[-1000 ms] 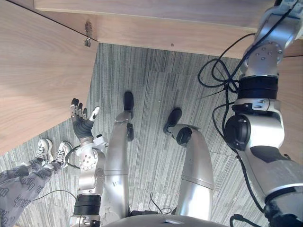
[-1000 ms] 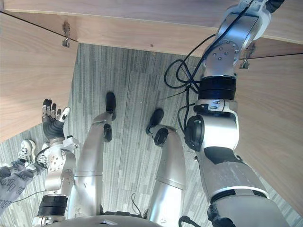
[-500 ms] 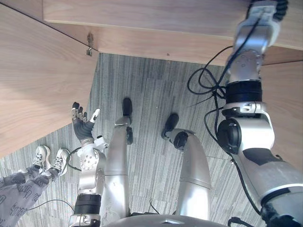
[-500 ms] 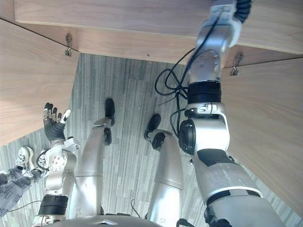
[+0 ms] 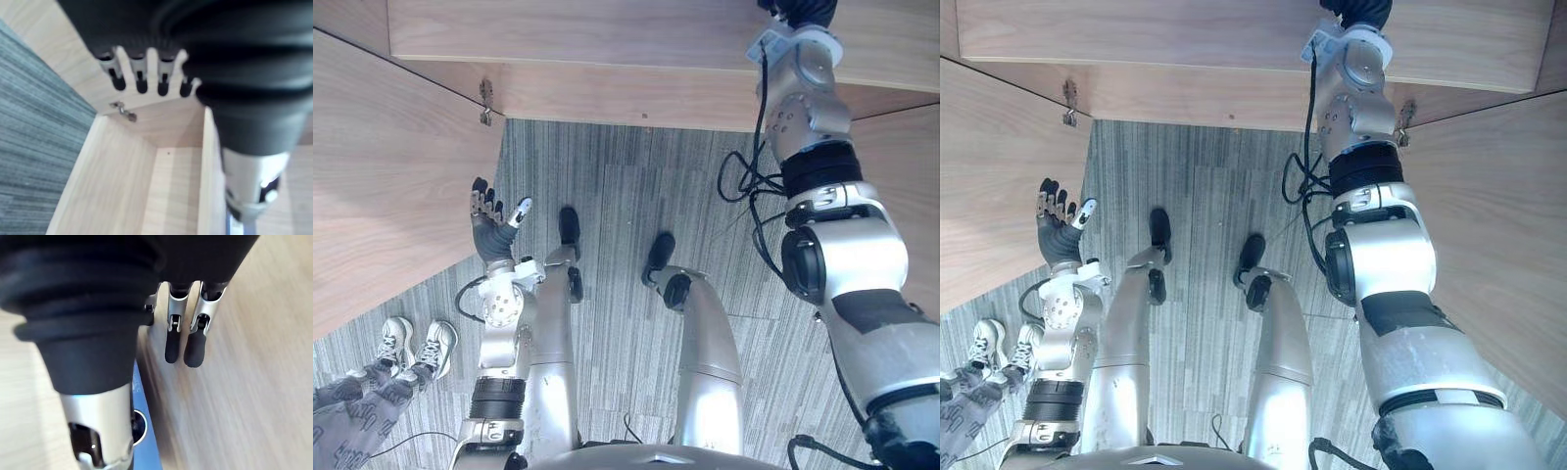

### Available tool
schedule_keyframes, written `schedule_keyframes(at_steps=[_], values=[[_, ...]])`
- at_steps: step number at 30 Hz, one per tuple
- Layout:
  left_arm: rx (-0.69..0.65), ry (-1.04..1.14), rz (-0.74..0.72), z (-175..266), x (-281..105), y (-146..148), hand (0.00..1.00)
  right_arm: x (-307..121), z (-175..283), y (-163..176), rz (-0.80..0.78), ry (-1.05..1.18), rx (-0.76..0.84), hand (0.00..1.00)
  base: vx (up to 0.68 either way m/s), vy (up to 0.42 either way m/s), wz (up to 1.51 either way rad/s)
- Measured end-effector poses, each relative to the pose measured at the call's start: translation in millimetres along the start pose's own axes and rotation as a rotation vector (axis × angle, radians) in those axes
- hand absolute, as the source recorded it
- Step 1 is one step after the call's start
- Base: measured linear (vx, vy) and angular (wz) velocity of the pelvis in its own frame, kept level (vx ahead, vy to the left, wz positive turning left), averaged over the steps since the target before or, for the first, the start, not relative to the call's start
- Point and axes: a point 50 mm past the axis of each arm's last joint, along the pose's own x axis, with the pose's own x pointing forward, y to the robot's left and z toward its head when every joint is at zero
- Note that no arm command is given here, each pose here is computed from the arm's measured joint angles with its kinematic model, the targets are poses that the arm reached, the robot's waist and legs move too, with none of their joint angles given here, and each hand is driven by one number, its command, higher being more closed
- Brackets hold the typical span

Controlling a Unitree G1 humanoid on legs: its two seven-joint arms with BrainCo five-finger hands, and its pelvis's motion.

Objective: Walk over to the cabinet, pick up the folder, carry it to the office cabinet, place the folder inside the office cabinet, then close the office cabinet door

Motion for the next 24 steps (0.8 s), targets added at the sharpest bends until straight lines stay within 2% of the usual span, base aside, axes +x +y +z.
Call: schedule_keyframes(at_steps=[7, 12, 17, 24], values=[[0.01, -0.012, -0.006, 4, 4, 10, 0.0, 1, -3, -7, 0.014, 0.011, -0.009, 0.0, -0.04, 0.014, -0.06], [-0.005, -0.05, 0.018, 14, 4, 17, 0.0, -10, -21, -19, 0.014, 0.028, 0.011, 0.0, -0.03, 0.007, -0.12], [-0.015, -0.059, 0.032, 18, 6, 19, 0.0, -37, -28, -12, 0.068, -0.027, 0.095, 0.0, -0.03, 0.006, -0.12], [-0.053, -0.075, 0.033, 25, 17, 5, 0.0, -83, -22, -17, 0.111, -0.159, 0.203, 0.0, -0.02, 0.003, -0.11]])
